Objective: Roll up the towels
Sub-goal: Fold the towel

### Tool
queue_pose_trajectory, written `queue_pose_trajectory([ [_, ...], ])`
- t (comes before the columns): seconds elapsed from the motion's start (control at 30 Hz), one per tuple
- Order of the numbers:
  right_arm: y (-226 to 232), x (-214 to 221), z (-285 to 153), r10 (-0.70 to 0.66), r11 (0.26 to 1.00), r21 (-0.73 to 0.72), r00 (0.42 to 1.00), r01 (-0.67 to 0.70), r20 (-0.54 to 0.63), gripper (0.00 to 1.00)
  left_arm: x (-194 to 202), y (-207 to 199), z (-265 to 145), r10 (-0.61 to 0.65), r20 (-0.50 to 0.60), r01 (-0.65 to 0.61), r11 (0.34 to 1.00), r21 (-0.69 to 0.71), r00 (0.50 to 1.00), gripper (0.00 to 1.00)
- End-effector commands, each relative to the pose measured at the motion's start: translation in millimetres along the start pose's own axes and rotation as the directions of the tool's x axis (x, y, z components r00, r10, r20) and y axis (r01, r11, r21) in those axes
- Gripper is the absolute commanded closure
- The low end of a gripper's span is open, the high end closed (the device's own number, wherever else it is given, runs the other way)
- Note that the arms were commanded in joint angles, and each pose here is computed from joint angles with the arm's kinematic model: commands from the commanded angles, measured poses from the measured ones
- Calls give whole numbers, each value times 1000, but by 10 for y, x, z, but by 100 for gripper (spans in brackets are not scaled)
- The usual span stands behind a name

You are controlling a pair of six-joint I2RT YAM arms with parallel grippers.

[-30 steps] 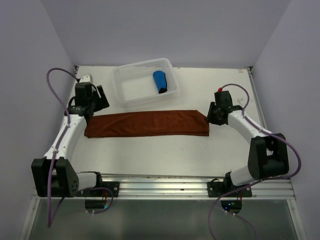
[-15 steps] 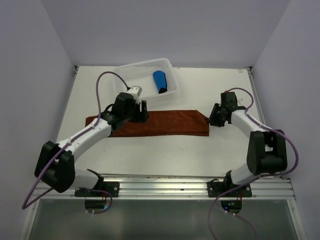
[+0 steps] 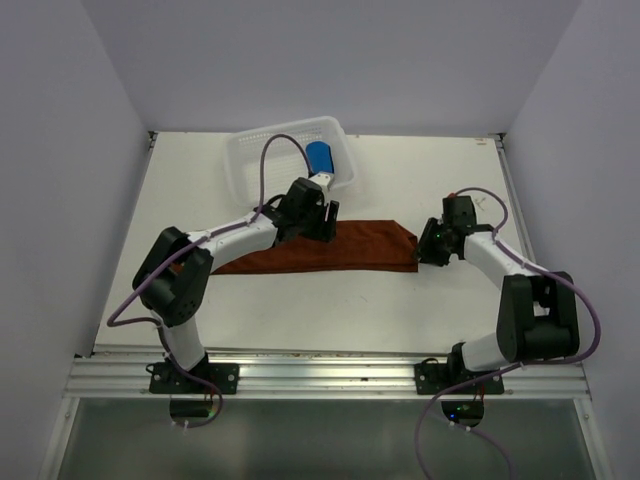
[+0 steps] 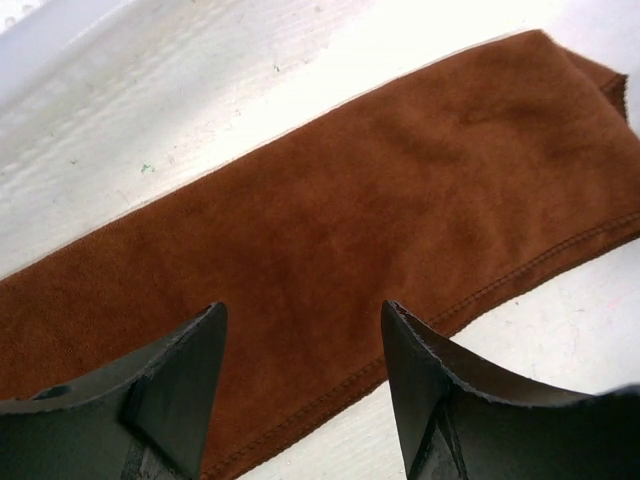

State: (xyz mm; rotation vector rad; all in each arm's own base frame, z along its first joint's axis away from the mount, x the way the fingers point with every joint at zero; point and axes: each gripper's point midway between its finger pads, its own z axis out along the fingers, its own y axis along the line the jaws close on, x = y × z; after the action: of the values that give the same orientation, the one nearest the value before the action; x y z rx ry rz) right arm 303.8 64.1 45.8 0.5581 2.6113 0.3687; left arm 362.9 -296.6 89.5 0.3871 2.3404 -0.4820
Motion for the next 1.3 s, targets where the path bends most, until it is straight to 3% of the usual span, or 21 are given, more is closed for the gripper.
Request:
queue_pose_trajectory([
  [0.0,98,-1,42,15,999,-49,1000,-15,-8,65,-196,-23,29,31,51,-31,999,-10,998,34],
  [0.2,64,49,129,13,999,-40,1000,-14,-27,66,-105,11,47,38,23,-37,999,-22,999,34],
  [0.57,79,-33,102,-1,999,-35,1000,1,-10,100,-59,34,53,43,10,-42,999,-29,999,34],
  [1.07,384,-388,-326,-80,994,-71,992,87,92,100,25,-20,75,41,-9,-41,999,-12,999,34],
  [1.27,571,-475,-289,-99,988,-108,992,108,84,100,45,-59,76,47,-14,-47,999,-7,999,34],
])
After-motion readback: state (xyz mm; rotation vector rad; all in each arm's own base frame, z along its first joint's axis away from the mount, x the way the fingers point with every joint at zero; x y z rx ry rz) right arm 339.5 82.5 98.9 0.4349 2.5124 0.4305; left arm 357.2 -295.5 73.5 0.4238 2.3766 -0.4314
